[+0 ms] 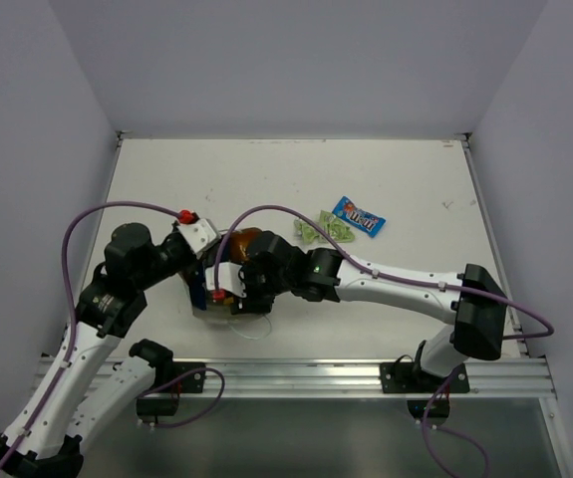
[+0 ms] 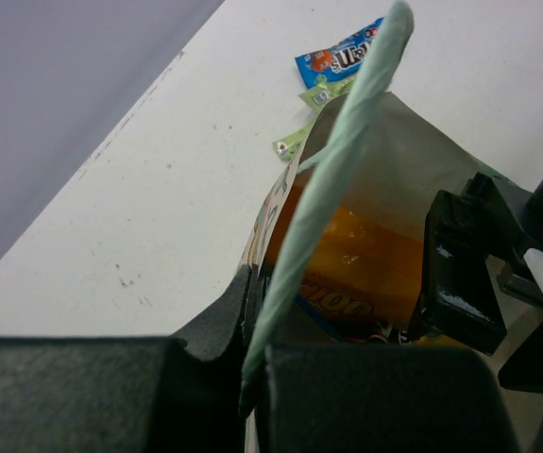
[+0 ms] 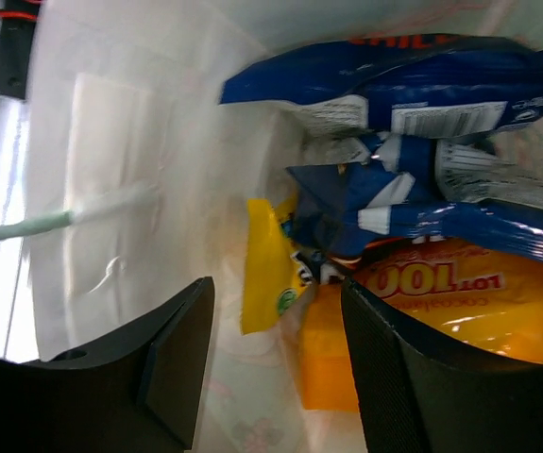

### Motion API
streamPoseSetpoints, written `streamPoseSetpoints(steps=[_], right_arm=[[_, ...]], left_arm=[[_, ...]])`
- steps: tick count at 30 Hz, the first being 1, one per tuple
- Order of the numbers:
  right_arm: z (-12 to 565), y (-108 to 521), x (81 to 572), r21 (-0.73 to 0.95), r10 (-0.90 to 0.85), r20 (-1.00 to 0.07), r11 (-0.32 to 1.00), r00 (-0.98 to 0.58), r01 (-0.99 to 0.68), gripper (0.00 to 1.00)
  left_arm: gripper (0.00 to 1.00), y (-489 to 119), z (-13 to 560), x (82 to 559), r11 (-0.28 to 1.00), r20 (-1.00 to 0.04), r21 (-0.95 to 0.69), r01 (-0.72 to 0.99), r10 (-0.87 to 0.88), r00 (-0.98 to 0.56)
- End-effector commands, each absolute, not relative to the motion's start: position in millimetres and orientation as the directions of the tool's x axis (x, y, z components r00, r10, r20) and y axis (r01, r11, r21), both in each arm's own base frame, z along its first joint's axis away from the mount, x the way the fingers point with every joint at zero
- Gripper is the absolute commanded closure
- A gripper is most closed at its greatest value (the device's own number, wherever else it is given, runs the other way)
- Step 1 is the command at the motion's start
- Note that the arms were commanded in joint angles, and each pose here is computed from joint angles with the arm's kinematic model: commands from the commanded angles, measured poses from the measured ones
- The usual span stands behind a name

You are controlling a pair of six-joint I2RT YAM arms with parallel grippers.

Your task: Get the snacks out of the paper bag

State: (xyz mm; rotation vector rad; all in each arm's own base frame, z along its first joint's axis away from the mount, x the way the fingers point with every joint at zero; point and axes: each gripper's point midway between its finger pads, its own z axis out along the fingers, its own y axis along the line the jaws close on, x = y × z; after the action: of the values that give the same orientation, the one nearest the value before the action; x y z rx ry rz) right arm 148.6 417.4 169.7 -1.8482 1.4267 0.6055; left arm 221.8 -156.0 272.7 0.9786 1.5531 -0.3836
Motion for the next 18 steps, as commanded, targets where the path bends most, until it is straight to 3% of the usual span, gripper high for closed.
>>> streamPoseSetpoints(steps=[1, 18], right_arm=[[161.5, 423.9, 158.1, -0.319, -0.631, -0.703, -0.136, 0.330, -0.938, 0.41], [125.9, 408.2, 145.6, -0.269, -0.771, -0.524, -0.253, 0.362, -0.929, 0.42]], left_arm=[[1.00, -159.2, 293.5, 220.3, 0.557, -0.917, 0.344, 0.756, 0.371, 0.144], [1.00, -156.9, 309.8, 224.1, 0.528, -0.883, 0.431, 0.732, 0.415, 0.220]])
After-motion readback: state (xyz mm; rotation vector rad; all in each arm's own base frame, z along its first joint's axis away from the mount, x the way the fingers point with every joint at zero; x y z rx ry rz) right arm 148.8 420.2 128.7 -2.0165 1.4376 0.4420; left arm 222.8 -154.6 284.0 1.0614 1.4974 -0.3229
